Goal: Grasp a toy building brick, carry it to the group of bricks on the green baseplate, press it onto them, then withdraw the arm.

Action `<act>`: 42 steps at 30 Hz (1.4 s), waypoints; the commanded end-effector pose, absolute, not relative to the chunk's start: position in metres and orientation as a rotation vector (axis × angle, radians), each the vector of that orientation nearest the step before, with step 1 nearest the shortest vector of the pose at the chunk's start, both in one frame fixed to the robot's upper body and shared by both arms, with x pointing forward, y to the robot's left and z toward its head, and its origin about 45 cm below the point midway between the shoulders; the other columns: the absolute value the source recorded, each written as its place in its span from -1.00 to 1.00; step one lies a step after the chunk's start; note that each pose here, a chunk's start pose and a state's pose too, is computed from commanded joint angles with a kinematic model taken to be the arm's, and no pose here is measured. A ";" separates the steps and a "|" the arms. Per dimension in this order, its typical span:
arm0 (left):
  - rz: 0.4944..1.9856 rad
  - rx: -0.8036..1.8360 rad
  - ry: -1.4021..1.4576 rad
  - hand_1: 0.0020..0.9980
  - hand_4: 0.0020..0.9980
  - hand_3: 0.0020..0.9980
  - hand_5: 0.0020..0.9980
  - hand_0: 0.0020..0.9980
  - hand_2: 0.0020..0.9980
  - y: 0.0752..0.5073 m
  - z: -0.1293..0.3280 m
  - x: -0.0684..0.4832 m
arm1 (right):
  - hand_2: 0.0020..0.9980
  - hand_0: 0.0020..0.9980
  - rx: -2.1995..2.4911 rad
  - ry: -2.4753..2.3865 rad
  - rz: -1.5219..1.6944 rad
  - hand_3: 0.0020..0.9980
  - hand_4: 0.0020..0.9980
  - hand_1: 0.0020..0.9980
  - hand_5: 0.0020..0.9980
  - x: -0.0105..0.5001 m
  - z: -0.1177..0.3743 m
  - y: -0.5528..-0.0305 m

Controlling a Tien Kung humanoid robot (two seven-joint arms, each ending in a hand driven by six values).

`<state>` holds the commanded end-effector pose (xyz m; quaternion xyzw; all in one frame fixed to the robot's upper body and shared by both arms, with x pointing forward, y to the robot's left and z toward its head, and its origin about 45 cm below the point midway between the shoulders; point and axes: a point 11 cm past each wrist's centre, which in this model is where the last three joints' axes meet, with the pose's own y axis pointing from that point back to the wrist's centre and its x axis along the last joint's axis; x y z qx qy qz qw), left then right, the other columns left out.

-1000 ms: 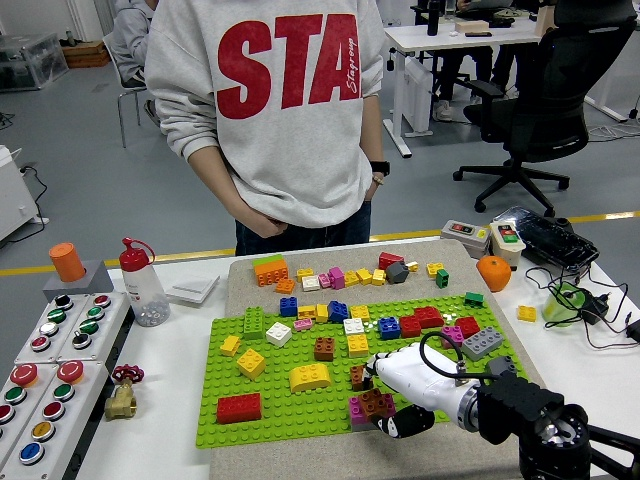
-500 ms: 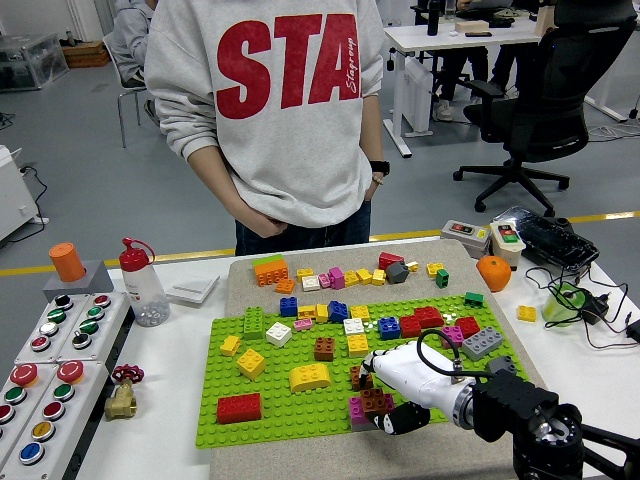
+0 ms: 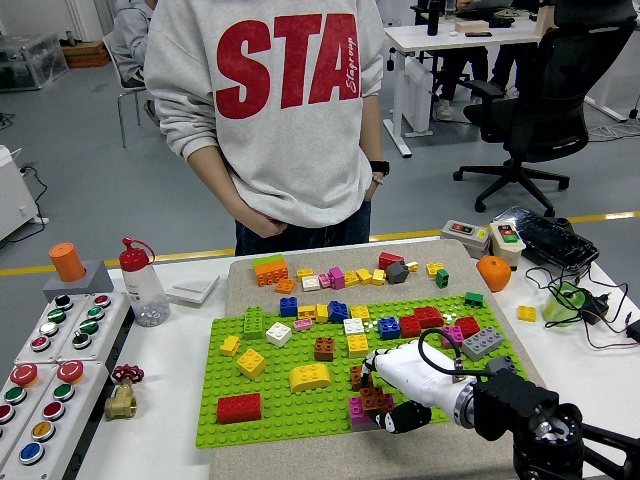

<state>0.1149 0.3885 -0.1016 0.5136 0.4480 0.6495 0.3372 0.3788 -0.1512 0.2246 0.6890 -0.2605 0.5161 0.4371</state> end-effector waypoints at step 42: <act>1.694 1.337 1.163 0.19 -0.34 -0.21 0.93 0.26 0.21 0.389 -0.101 0.116 | 0.39 0.32 1.737 -0.820 1.475 0.37 0.22 0.36 -0.21 0.352 0.258 -0.157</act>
